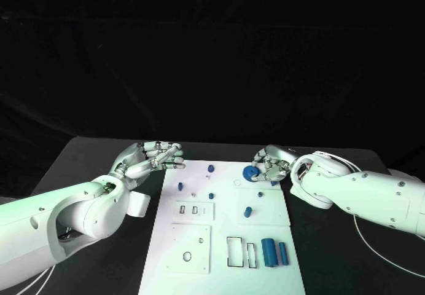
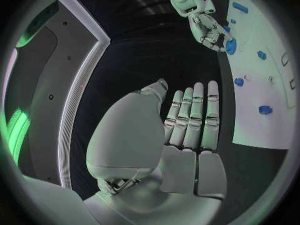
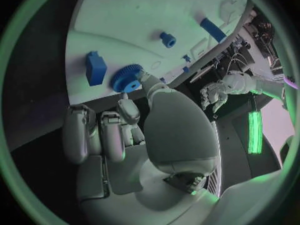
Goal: Assemble the parts on the task board
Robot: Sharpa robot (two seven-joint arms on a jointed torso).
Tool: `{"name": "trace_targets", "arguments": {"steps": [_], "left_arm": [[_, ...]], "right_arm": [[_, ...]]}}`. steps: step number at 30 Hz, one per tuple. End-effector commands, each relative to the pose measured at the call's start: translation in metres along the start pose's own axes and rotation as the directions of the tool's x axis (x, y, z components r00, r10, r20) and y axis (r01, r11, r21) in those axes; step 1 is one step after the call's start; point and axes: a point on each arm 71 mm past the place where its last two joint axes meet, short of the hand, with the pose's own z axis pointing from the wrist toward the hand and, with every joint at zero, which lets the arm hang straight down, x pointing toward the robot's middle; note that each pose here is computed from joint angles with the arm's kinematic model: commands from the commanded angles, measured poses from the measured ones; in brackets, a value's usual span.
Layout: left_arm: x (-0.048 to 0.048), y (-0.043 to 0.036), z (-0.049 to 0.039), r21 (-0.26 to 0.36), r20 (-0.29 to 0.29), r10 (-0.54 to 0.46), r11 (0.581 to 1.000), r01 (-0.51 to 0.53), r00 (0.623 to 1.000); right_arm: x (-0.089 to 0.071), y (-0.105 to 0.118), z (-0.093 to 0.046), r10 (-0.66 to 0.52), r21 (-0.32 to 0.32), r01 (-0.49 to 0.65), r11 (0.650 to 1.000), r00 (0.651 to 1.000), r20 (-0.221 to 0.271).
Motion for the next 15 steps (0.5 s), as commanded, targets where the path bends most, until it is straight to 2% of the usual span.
{"name": "trace_targets", "arguments": {"steps": [1, 15], "left_arm": [[0.0022, -0.0009, 0.0007, 0.004, -0.020, -0.011, 1.000, 0.011, 1.000], [0.0020, -0.0006, 0.0008, 0.001, -0.024, -0.013, 1.000, 0.013, 1.000]], "right_arm": [[0.0010, -0.0005, 0.0016, -0.002, 0.000, 0.002, 1.000, 1.000, 0.001], [0.0046, 0.0020, 0.0058, -0.015, 0.002, 0.015, 1.000, 1.000, -0.008]]}}
